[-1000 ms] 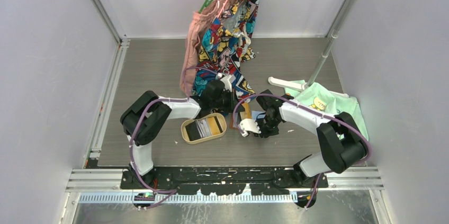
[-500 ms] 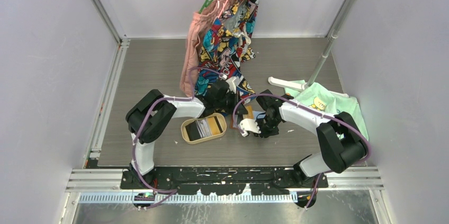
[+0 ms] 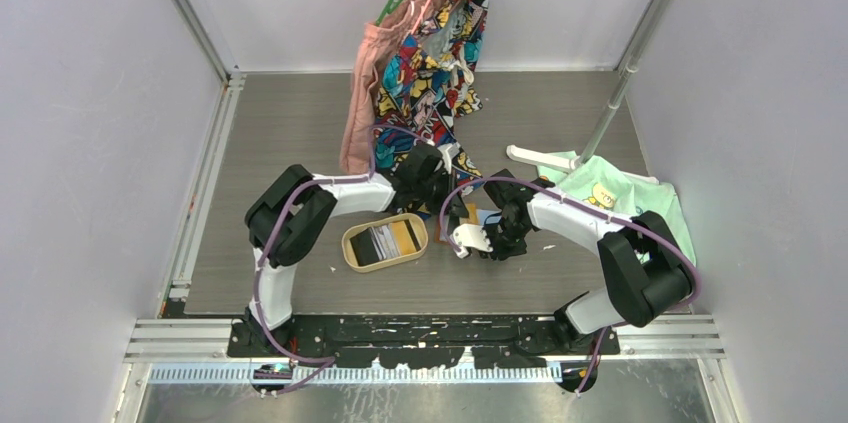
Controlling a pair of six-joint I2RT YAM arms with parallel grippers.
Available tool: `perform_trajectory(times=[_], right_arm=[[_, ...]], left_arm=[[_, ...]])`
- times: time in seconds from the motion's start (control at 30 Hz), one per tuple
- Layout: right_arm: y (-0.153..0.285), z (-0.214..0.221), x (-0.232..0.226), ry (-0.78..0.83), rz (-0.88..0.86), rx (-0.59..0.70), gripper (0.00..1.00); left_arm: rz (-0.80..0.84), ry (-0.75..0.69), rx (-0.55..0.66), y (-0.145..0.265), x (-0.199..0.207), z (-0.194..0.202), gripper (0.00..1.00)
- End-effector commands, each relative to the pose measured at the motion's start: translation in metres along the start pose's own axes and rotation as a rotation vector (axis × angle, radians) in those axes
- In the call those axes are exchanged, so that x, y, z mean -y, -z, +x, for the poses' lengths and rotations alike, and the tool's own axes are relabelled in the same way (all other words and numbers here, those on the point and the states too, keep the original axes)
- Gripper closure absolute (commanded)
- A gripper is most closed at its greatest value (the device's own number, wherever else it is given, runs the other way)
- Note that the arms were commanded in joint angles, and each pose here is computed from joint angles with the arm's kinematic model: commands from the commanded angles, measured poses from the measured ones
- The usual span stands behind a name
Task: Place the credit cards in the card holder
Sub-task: Insert the credit card into the card holder.
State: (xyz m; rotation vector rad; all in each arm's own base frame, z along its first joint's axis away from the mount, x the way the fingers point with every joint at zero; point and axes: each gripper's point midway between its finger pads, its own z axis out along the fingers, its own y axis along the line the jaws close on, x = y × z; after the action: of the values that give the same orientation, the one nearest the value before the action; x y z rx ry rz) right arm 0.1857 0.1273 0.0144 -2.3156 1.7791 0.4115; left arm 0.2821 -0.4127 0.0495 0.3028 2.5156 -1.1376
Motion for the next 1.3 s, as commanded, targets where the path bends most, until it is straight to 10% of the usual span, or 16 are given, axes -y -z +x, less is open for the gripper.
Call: perform_trajectory(times=[0.0,1.27], right_arm=[[0.008,-0.006,0.012,0.004,0.032,0.007,0.95],[0.01,-0.004,0.019,-0.006,0.072,-0.007,0.95]], left_arm=[[-0.058,0.033,-0.116,-0.004,-0.012,0.02,1.0],[-0.048,0.076,-0.348,-0.023,-0.018,0.026,1.0]])
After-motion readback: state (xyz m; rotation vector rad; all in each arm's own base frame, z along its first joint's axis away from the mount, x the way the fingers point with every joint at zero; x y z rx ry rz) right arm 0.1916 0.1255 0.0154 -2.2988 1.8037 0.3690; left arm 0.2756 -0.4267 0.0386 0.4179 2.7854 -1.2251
